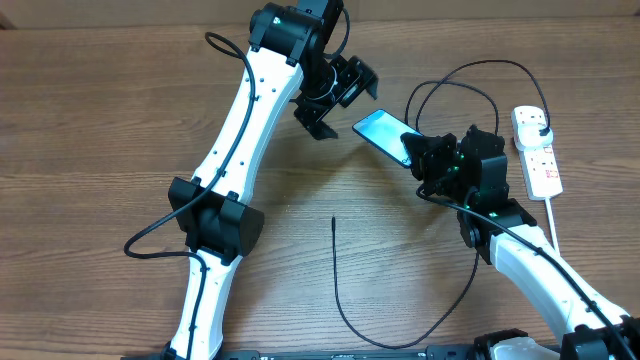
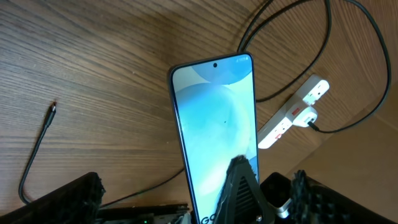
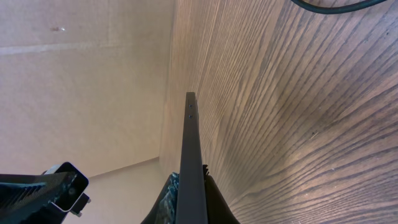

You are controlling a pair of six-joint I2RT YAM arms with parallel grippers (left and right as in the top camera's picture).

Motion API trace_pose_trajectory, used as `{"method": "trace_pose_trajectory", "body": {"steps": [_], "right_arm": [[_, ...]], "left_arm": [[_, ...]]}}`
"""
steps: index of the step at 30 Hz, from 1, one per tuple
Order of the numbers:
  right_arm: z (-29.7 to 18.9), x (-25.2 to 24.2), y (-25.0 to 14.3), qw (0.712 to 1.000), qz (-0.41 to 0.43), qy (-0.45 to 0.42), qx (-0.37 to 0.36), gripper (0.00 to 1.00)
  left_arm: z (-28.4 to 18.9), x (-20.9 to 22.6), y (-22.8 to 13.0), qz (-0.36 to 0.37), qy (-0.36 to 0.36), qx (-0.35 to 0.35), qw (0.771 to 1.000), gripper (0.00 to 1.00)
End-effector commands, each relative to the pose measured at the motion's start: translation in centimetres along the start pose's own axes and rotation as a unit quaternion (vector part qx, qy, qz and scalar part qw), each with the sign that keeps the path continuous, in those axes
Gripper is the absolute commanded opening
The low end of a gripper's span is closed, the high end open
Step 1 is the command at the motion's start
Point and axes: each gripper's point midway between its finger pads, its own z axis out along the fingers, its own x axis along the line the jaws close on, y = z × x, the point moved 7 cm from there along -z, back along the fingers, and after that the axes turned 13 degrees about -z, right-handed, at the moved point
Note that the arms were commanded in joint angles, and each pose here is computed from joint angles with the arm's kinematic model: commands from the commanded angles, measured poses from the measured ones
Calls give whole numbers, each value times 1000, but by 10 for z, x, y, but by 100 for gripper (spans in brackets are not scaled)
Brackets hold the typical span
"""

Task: Plug charger to phone and switch on socket
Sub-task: 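Hold the phone in the right gripper while repositioning the left gripper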

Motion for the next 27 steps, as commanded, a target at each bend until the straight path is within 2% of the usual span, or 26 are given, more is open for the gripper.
{"method": "trace_pose_trajectory", "body": {"steps": [1,27], "right_arm": [[-4,19,6,999,-8,31,-10,4],[-4,20,8,999,-22,33,-19,4]], "left_arm": [[-6,-3,-4,14,-11,-9,1000,100],[-6,-3,-4,15,-10,-9,1000,100]]}}
